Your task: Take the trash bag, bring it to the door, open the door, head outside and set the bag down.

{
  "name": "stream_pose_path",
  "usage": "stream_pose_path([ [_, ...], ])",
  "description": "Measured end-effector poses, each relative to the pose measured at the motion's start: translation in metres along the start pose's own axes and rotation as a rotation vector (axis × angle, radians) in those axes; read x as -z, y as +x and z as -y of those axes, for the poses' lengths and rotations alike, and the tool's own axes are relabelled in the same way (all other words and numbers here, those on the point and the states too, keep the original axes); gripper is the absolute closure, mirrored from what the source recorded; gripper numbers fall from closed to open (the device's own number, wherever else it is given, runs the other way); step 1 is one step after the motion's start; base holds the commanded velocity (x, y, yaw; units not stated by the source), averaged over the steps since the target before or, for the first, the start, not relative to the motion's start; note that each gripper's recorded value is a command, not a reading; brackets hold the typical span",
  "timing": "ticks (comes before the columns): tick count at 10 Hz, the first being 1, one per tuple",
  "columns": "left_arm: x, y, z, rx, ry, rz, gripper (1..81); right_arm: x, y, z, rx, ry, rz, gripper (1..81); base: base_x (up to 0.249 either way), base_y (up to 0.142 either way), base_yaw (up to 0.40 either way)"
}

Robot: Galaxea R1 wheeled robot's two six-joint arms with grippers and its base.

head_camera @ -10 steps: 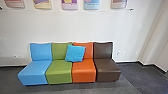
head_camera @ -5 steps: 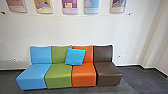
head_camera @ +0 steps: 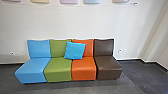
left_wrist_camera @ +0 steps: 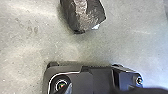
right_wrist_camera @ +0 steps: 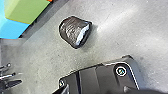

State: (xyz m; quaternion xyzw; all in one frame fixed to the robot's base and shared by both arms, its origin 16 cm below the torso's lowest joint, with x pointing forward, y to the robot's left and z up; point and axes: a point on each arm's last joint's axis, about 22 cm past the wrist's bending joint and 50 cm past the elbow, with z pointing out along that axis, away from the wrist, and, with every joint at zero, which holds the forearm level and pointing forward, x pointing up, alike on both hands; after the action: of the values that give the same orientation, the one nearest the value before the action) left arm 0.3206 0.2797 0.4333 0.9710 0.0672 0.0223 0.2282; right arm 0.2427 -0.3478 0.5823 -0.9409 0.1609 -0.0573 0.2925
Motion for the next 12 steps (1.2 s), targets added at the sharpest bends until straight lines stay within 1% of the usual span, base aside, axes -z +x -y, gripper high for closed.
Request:
stream_pose_path([
  [1, -0.009, 0.003, 0.002, 0.008, -0.001, 0.014, 1.0, -0.009, 0.01, 0.004, -0.006, 0.004, 0.024, 1.0, 0.0, 0.0, 0.0],
  [2, -0.019, 0.003, 0.005, 0.013, -0.002, 0.035, 1.0, -0.018, 0.022, 0.007, -0.008, 0.009, 0.038, 1.0, 0.0, 0.0, 0.0],
  [3, -0.028, 0.008, 0.006, 0.021, -0.005, 0.049, 1.0, -0.026, 0.033, 0.006, -0.01, 0.006, 0.053, 1.0, 0.0, 0.0, 0.0],
  [4, -0.038, 0.018, 0.004, 0.027, -0.012, 0.054, 1.0, -0.034, 0.043, 0.005, -0.017, 0.003, 0.065, 1.0, 0.0, 0.0, 0.0],
  [5, -0.043, 0.032, -0.001, 0.026, -0.021, 0.047, 1.0, -0.039, 0.052, 0.006, -0.013, 0.005, 0.074, 1.0, 0.0, 0.0, 0.0],
  [8, -0.061, 0.074, -0.02, 0.008, -0.051, 0.015, 1.0, -0.051, 0.073, 0.003, 0.005, 0.008, 0.062, 1.0, 0.0, 0.0, 0.0],
  [9, -0.064, 0.09, -0.023, 0.003, -0.057, 0.001, 1.0, -0.056, 0.078, 0.002, 0.012, 0.011, 0.053, 1.0, 0.0, 0.0, 0.0],
  [10, -0.066, 0.108, -0.023, -0.004, -0.055, -0.015, 1.0, -0.06, 0.083, 0.0, 0.019, 0.014, 0.044, 1.0, 0.0, 0.0, 0.0],
  [11, -0.069, 0.126, -0.02, -0.007, -0.044, -0.04, 1.0, -0.065, 0.088, -0.001, 0.026, 0.017, 0.037, 1.0, 0.0, 0.0, 0.0],
  [12, -0.076, 0.138, -0.017, -0.008, -0.032, -0.055, 1.0, -0.071, 0.092, -0.003, 0.031, 0.022, 0.027, 1.0, 0.0, 0.0, 0.0],
])
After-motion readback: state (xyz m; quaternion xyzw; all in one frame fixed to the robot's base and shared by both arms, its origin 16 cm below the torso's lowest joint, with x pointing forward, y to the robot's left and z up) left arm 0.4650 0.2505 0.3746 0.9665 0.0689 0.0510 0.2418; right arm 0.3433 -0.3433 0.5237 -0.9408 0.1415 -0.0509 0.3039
